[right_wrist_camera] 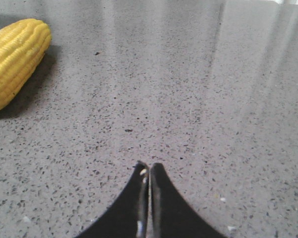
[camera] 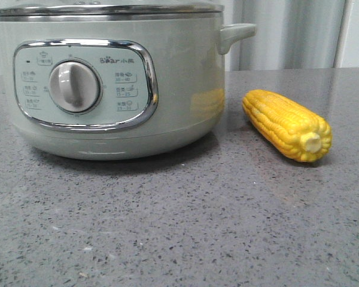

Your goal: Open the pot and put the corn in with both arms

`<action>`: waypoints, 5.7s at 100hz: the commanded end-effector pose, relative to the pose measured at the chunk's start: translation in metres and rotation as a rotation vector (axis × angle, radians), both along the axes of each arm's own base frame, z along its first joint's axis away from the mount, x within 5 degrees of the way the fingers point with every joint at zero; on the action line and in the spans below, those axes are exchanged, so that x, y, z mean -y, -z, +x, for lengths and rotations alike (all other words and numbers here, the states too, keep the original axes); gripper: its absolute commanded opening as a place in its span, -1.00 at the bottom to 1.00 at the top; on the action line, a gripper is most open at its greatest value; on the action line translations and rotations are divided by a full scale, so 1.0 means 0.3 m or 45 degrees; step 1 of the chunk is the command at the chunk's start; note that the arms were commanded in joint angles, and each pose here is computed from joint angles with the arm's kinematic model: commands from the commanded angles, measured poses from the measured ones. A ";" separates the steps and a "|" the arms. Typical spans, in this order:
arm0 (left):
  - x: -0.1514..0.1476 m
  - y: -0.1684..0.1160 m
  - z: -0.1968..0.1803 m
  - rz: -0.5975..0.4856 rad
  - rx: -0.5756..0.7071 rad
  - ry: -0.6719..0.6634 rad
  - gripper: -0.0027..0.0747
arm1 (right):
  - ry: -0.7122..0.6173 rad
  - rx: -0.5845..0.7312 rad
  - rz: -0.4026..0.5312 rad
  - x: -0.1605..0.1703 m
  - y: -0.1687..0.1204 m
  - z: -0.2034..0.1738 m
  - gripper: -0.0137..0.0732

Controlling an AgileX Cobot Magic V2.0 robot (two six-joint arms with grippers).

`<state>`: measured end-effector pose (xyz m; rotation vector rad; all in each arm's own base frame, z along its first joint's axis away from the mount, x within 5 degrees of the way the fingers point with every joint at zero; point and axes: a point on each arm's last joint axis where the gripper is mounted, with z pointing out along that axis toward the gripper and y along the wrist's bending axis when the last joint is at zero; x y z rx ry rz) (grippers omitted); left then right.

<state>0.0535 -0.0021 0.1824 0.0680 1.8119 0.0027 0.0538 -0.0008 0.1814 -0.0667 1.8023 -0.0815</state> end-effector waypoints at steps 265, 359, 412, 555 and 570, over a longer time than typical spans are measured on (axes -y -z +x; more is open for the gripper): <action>0.004 -0.442 0.111 0.102 0.461 0.008 -0.98 | -0.036 0.053 0.062 -0.008 -0.335 0.106 -0.85; 0.361 -0.590 0.444 -0.193 0.479 0.636 0.34 | -0.033 -0.003 0.096 -0.010 -0.371 0.176 -0.85; 0.604 -0.566 0.653 -0.212 0.338 0.757 0.34 | -0.032 -0.009 0.096 -0.009 -0.362 0.176 -0.85; 0.476 -0.834 0.533 -0.198 0.663 0.719 -0.98 | -0.032 -0.009 0.096 -0.009 -0.362 0.176 -0.85; 0.364 -0.867 0.484 -0.146 0.619 0.605 -0.98 | -0.032 -0.009 0.096 -0.009 -0.362 0.176 -0.85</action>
